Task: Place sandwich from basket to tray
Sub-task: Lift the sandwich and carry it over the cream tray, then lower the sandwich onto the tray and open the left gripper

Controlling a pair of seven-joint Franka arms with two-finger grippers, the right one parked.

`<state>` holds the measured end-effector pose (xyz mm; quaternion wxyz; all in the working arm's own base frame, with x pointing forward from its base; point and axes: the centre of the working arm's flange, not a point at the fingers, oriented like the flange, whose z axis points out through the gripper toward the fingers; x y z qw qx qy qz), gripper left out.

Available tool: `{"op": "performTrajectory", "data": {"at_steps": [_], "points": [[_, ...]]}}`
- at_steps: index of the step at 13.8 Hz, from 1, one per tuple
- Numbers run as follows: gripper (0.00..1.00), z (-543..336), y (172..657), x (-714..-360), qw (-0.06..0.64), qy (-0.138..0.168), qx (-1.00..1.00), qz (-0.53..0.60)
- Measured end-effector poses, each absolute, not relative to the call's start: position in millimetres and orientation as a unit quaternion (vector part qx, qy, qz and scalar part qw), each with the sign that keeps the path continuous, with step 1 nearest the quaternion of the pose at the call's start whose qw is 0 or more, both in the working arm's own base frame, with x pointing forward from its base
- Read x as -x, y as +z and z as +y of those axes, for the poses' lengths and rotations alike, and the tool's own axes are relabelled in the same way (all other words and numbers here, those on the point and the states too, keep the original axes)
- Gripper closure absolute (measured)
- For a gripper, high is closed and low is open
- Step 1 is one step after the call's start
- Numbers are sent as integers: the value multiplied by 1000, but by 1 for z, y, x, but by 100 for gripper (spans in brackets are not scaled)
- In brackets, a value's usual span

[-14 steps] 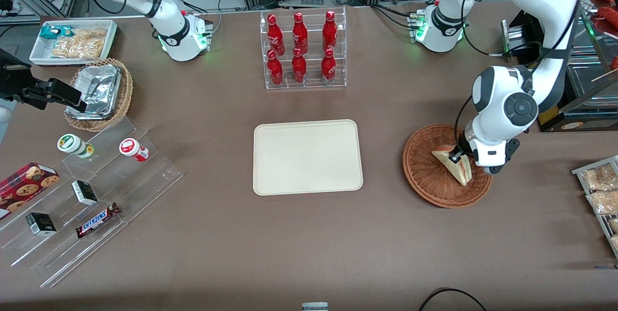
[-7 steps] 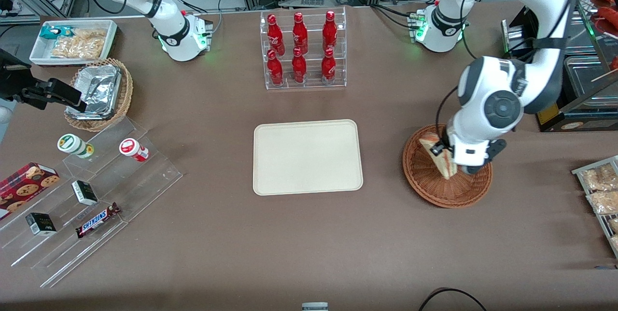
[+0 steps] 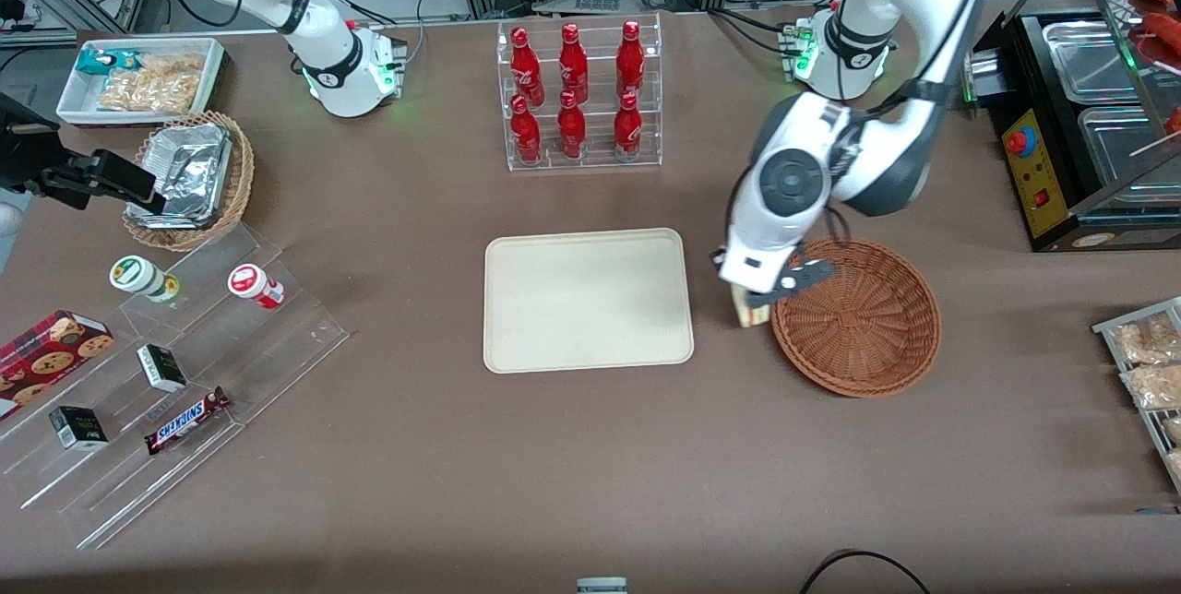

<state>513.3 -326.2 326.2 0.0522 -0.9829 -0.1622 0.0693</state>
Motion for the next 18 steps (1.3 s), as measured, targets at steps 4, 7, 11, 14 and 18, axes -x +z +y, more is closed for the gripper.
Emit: {"op": "performTrajectory", "data": {"at_steps": [4,7,11,14,18], "points": [[87,-396,296,-505,45,71,989,-124],[87,-447,276,-498,41,68,989,-126],[87,-493,265,-486,17,50,990,-128],[87,-509,263,-478,-1,42,990,-131],[87,-521,259,-480,-11,40,989,-144]]}}
